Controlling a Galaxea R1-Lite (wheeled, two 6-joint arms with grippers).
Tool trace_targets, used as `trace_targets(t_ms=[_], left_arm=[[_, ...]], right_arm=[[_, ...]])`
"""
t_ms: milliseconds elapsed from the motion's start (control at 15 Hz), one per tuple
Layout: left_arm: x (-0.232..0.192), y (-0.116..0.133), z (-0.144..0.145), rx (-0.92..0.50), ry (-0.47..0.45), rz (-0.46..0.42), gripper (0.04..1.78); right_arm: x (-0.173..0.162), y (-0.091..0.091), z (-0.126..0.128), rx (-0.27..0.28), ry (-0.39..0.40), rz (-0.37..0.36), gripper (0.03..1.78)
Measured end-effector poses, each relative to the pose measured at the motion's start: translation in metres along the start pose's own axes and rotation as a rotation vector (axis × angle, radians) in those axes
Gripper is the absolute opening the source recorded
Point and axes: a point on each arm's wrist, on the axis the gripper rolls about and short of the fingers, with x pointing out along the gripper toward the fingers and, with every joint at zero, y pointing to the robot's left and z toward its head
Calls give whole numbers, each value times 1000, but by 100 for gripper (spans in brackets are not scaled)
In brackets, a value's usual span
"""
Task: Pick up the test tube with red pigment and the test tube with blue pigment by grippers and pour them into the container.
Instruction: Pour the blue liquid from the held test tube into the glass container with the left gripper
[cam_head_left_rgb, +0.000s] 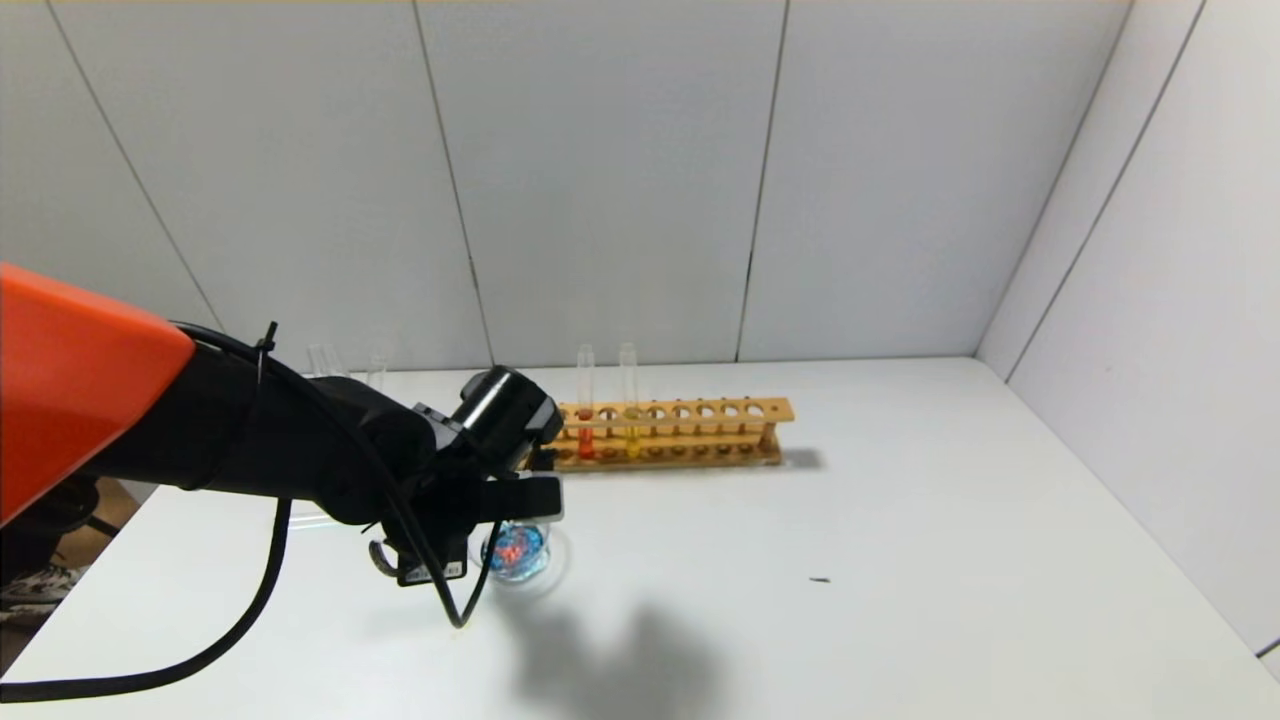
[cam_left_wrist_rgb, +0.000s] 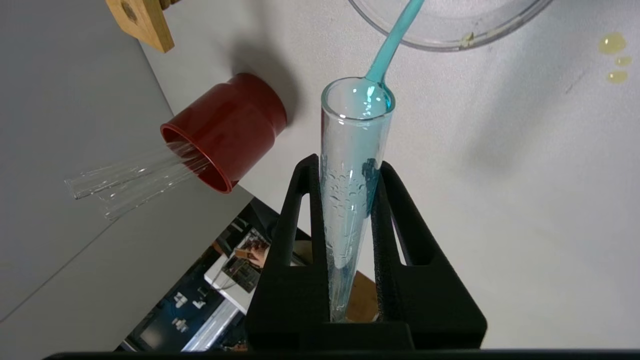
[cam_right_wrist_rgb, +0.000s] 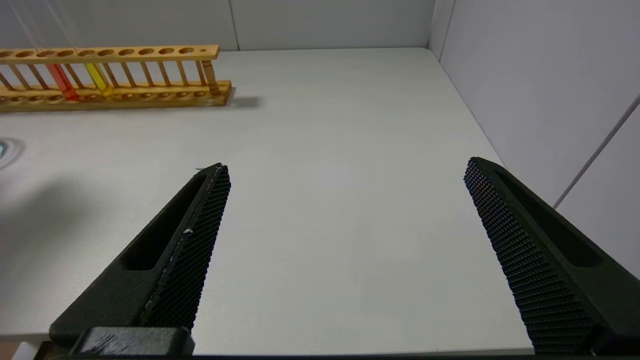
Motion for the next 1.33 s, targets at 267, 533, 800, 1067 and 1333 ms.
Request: trace_targets(t_ms=[267,533,800,1067,1333], left_arm=[[-3,6,3,16,28,3,30],[-7,9,4,43,50,-8,30],[-9,9,6,76,78,-1,30],[-14,12,12,107,91,-3,30],[-20,18,21,142,107,-8,30]], right_arm=[[0,0,0,0,0,0,171],[0,0,0,0,0,0,171],[0,0,0,0,0,0,171],[0,0,0,0,0,0,171],[0,0,0,0,0,0,171]])
